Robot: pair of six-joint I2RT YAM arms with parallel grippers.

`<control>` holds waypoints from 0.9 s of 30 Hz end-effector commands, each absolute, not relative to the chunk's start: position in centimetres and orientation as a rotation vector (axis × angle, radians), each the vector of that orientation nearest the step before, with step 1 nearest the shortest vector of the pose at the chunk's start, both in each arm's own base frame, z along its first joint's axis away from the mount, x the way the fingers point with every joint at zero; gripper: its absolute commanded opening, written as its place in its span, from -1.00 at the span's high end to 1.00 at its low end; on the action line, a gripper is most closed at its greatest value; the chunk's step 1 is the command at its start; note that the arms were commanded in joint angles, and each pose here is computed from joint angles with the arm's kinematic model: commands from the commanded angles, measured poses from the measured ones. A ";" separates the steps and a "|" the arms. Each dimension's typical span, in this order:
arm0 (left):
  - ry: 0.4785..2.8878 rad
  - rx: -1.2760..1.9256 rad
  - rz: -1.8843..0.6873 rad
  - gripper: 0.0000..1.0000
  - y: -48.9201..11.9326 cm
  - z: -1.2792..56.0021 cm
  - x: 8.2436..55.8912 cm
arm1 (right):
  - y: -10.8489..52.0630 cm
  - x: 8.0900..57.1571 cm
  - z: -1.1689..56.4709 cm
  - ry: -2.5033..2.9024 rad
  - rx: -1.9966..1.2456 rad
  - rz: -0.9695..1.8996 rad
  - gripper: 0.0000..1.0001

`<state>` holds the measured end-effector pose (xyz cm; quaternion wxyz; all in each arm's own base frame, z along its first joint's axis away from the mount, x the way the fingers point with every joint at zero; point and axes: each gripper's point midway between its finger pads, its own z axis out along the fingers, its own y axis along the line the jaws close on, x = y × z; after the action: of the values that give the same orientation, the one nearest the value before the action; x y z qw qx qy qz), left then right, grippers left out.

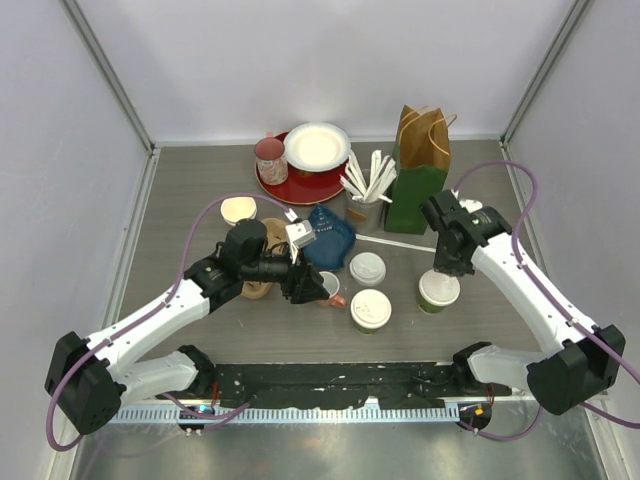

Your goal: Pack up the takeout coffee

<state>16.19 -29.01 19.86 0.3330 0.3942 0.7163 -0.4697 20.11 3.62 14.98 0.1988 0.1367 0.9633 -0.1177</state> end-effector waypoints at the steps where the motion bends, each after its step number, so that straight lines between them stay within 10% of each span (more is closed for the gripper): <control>1: 1.786 1.041 -1.243 -0.07 -29.4 22.1 16.4 | 3.7 20.8 18.7 2.636 0.358 -0.314 0.98; 19: 1.802 1.042 -1.238 -0.07 -29.2 21.6 16.4 | 6.5 17.2 9.0 2.834 0.333 -0.137 0.98; 27: 1.796 1.041 -1.239 -0.07 -29.3 21.7 16.5 | 6.3 19.2 14.5 2.746 0.297 -0.154 0.98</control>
<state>16.20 -29.00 19.85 0.3337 0.3955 0.7157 -0.4691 18.69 6.19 12.38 0.1817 0.1062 0.9761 -0.0540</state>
